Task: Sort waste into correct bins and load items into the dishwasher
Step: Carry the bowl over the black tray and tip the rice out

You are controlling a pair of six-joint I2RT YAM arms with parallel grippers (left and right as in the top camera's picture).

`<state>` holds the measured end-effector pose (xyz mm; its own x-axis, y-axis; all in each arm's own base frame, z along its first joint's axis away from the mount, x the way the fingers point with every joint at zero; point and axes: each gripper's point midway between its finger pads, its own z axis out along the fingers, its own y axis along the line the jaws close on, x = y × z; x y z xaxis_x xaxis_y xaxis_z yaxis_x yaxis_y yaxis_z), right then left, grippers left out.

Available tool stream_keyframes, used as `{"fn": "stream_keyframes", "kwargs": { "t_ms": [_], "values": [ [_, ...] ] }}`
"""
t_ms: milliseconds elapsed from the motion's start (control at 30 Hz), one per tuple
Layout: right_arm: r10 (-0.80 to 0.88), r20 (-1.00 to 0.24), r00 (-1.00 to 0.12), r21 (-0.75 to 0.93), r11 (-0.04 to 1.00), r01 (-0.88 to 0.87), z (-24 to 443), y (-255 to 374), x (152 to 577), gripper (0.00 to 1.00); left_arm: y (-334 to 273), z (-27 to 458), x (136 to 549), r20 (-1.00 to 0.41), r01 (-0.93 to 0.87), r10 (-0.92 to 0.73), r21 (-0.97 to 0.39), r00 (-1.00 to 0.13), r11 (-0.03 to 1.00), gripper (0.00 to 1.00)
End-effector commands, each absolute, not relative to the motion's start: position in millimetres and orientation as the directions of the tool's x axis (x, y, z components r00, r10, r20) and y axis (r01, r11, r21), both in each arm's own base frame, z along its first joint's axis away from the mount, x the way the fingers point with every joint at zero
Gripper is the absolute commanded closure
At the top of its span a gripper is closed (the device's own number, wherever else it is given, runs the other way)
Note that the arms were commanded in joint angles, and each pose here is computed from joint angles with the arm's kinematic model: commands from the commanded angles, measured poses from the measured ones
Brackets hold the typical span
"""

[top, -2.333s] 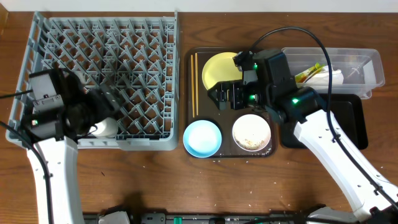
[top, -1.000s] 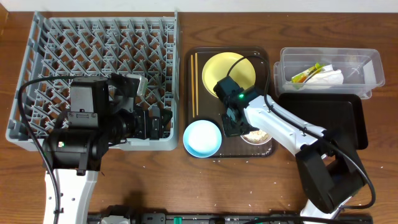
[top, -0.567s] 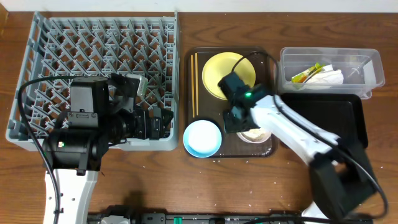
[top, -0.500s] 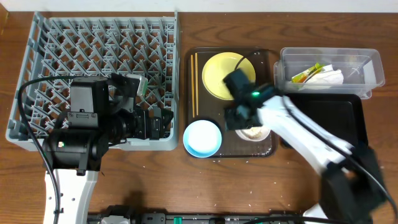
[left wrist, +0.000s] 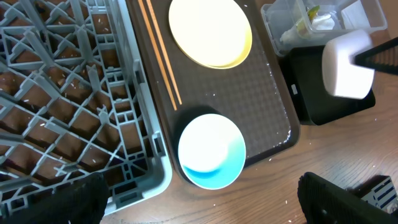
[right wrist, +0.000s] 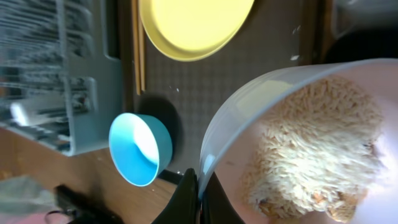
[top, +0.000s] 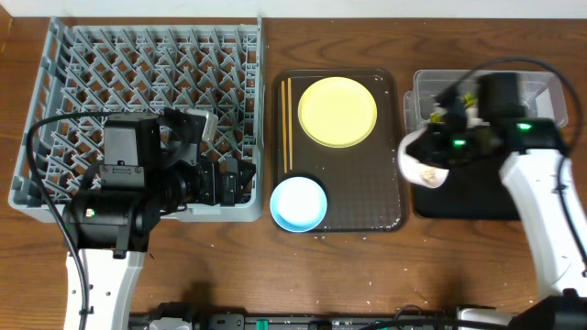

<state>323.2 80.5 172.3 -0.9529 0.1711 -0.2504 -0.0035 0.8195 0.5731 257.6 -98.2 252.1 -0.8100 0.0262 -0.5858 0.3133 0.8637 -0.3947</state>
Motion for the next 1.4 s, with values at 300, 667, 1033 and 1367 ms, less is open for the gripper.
{"fn": "stream_keyframes", "kwargs": {
  "t_ms": [300, 667, 1033, 1367],
  "values": [
    [0.285, -0.394, -0.874, 0.852, 0.47, -0.231, 197.5, 30.1, 331.7, 0.99, -97.5, 258.3, 259.5, -0.605, 0.328, 0.04, -0.373, -0.795, 0.868, 0.02],
    [0.398, -0.361, -0.843, 0.888, 0.424, -0.18, 155.6, 2.8, 323.2, 0.99, -97.5, 258.4, 259.4, -0.606, 0.328, 0.04, -0.373, -0.795, 0.868, 0.02],
    [0.502, -0.364, -0.784, 0.914, 0.354, -0.198, 153.6, -17.8, 312.8, 0.99, -97.5, 258.4, 259.4, -0.606, 0.329, 0.041, -0.373, -0.795, 0.868, 0.02],
    [0.54, -0.376, -0.753, 0.926, 0.234, -0.296, 181.5, -14.6, 312.6, 0.99, -97.5, 258.4, 259.4, -0.606, 0.329, 0.041, -0.373, -0.795, 0.868, 0.02]
  ]
}}
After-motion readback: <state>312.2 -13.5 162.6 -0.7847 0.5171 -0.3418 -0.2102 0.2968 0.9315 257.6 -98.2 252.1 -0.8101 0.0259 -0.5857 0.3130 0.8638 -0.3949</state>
